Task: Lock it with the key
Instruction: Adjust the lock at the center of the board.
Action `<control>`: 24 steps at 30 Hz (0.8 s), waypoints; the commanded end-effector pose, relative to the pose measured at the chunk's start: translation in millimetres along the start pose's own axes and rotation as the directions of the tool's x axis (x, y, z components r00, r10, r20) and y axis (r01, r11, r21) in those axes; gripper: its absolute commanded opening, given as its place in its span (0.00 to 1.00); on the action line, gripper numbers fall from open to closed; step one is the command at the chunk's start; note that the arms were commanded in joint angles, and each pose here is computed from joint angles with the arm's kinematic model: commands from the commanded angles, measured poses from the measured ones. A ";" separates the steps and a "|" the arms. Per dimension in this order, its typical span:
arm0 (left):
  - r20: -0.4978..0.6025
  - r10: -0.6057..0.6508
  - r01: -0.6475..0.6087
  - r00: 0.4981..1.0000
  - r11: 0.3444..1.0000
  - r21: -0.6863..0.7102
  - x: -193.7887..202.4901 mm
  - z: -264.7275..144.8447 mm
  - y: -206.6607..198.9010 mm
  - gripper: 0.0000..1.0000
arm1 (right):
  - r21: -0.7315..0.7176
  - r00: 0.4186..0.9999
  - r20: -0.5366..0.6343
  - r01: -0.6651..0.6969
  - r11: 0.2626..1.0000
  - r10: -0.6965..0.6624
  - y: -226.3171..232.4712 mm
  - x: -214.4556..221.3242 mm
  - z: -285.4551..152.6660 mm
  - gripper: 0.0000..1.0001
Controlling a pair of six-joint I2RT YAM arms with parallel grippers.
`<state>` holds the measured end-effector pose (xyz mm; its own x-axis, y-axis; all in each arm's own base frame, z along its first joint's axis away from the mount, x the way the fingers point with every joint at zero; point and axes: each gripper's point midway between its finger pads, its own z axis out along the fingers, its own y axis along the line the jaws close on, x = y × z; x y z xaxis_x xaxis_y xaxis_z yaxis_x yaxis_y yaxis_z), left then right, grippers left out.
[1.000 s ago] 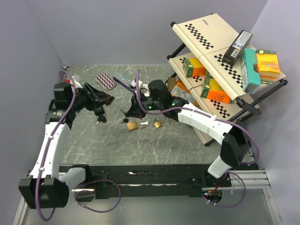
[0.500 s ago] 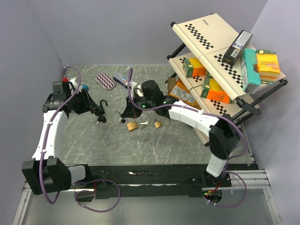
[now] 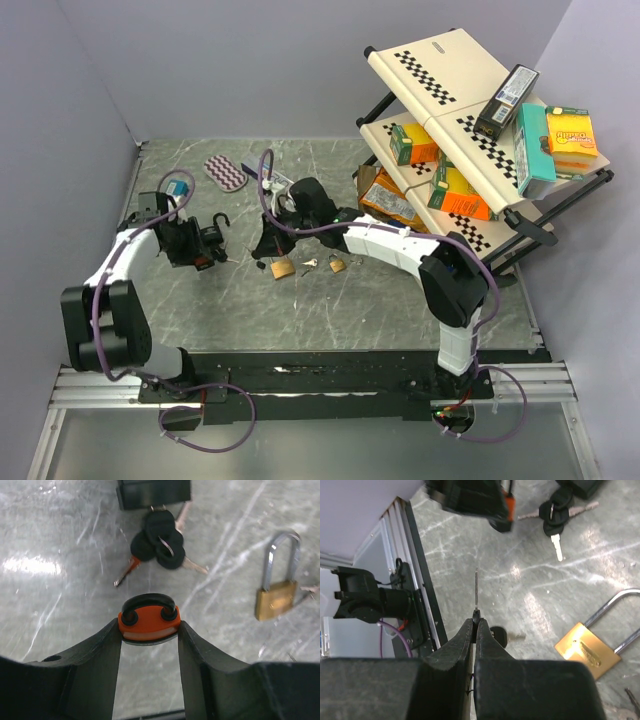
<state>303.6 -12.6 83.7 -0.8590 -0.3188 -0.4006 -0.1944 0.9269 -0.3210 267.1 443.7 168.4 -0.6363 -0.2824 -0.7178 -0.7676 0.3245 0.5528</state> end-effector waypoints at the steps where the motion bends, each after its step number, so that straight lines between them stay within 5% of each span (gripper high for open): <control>1: 0.068 -0.011 0.009 0.998 0.999 0.032 -20.1 19.3 -3.1 0.01 | -0.057 0.996 0.080 0.041 0.998 -0.037 16.4 -31.4 6.1 0.00; 8: 0.074 -0.037 0.035 0.997 0.999 0.037 -25.1 55.6 0.2 0.01 | -0.045 0.998 0.063 0.024 0.999 -0.021 7.1 -25.2 13.7 0.00; 18: 0.193 -0.020 0.015 0.981 1.000 0.027 -98.0 92.9 -5.7 0.01 | -0.036 0.999 0.049 -0.008 0.999 0.010 -7.7 -18.9 29.9 0.00; 24: 0.194 0.005 -0.018 0.981 0.997 0.069 -95.0 63.0 -18.9 0.01 | -0.026 0.999 0.049 -0.013 1.000 0.014 -16.4 -17.2 39.1 0.00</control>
<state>421.1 -11.4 40.2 -0.7818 -0.3704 -0.5017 -0.1948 0.9093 -0.3678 283.2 463.6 133.6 -0.6749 -0.2816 -0.6820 -0.7348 0.3414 0.5861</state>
